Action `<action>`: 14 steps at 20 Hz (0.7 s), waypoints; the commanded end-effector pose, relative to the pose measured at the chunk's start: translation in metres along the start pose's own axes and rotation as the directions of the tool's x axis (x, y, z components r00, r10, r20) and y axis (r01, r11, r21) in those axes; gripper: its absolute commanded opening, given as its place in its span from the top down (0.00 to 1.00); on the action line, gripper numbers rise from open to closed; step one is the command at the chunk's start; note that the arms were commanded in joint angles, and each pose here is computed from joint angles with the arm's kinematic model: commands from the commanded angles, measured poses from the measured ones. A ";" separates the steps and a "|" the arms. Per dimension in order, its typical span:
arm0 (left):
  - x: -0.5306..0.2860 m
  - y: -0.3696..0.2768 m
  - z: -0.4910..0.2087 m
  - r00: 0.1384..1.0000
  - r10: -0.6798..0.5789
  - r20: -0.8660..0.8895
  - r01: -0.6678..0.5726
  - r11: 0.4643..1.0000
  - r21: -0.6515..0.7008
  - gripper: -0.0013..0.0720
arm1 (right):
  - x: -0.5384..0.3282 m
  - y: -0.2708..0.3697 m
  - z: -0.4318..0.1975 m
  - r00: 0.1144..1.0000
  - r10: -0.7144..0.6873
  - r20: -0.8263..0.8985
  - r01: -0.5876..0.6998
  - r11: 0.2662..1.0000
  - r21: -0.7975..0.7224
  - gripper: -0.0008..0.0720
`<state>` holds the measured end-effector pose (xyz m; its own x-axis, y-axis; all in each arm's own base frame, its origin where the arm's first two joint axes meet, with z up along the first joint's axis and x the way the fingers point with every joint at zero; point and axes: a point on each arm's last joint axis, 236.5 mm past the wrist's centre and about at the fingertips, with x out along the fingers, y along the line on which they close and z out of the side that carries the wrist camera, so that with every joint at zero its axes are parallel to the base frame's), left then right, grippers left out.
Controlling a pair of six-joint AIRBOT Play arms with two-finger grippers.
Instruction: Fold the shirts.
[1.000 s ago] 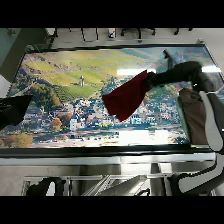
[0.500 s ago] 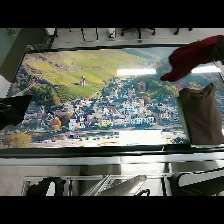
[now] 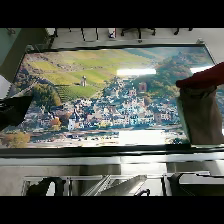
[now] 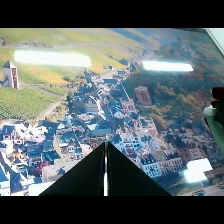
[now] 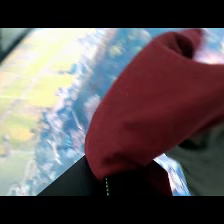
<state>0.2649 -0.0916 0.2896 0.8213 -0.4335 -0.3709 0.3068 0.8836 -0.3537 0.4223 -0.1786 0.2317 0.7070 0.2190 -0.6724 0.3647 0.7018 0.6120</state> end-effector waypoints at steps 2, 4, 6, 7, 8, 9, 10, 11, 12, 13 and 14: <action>0.000 -0.002 -0.010 0.999 -0.008 -0.043 0.008 1.000 0.000 0.96 | -0.042 -0.064 -0.064 0.925 -0.326 -0.195 0.362 0.913 0.190 0.97; 0.000 -0.002 -0.015 0.998 -0.011 -0.065 0.011 1.000 0.001 0.96 | -0.069 -0.081 -0.076 0.878 -0.446 -0.172 0.477 0.840 0.260 0.97; -0.001 -0.003 -0.021 0.996 -0.015 -0.088 0.015 1.000 0.000 0.96 | -0.087 -0.092 -0.093 0.839 -0.516 -0.170 0.543 0.790 0.284 0.97; -0.001 -0.003 -0.023 0.995 -0.015 -0.097 0.015 1.000 0.001 0.96 | -0.089 -0.099 -0.105 0.822 -0.536 -0.194 0.570 0.769 0.288 0.96; -0.001 -0.004 -0.025 0.994 -0.016 -0.104 0.016 1.000 0.002 0.96 | -0.088 -0.107 -0.117 0.805 -0.550 -0.225 0.594 0.750 0.292 0.96; -0.001 -0.004 -0.026 0.994 -0.017 -0.109 0.018 1.000 0.003 0.96 | -0.084 -0.116 -0.131 0.787 -0.558 -0.265 0.617 0.726 0.302 0.96; -0.001 -0.004 -0.027 0.993 -0.018 -0.113 0.020 1.000 0.013 0.96 | -0.078 -0.124 -0.146 0.773 -0.553 -0.312 0.633 0.709 0.312 0.96; -0.001 -0.004 -0.027 0.993 -0.018 -0.114 0.020 1.000 0.014 0.96 | -0.069 -0.133 -0.161 0.760 -0.547 -0.351 0.645 0.698 0.312 0.96; -0.001 -0.004 -0.027 0.993 -0.018 -0.113 0.020 1.000 0.019 0.96 | -0.061 -0.141 -0.171 0.754 -0.542 -0.371 0.652 0.691 0.313 0.96; -0.001 -0.004 -0.027 0.993 -0.018 -0.113 0.020 1.000 0.019 0.96 | -0.053 -0.148 -0.179 0.749 -0.538 -0.387 0.656 0.685 0.315 0.96; -0.001 -0.004 -0.026 0.994 -0.018 -0.112 0.021 1.000 0.019 0.96 | -0.046 -0.154 -0.187 0.741 -0.534 -0.407 0.663 0.679 0.315 0.95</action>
<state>0.2508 -0.0990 0.2704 0.7614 -0.4648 -0.4520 0.3273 0.8774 -0.3508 0.2371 -0.1761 0.1250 0.1515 0.0412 -0.9876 0.8862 0.4370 0.1542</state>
